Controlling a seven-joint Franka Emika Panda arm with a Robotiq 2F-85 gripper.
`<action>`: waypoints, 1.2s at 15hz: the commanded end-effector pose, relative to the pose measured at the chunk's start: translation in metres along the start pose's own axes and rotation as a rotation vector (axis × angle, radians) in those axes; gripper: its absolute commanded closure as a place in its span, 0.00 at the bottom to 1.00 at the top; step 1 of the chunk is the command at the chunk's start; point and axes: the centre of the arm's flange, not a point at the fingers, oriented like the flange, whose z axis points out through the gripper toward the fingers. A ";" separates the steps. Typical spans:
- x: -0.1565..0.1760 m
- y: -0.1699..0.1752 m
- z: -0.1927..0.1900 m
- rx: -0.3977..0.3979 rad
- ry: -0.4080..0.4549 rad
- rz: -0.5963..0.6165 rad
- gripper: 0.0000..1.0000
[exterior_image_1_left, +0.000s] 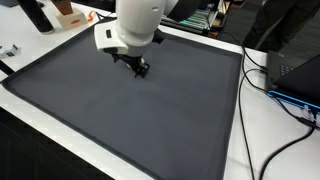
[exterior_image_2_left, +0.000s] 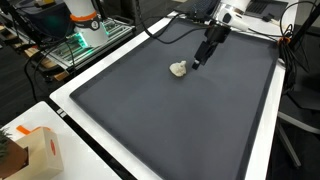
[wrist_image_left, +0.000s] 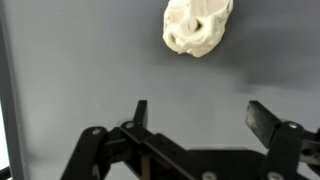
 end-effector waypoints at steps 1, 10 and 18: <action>-0.026 -0.002 0.001 -0.021 0.052 -0.088 0.00; -0.059 0.000 -0.006 0.034 0.137 -0.238 0.00; -0.086 0.008 -0.015 0.076 0.182 -0.399 0.00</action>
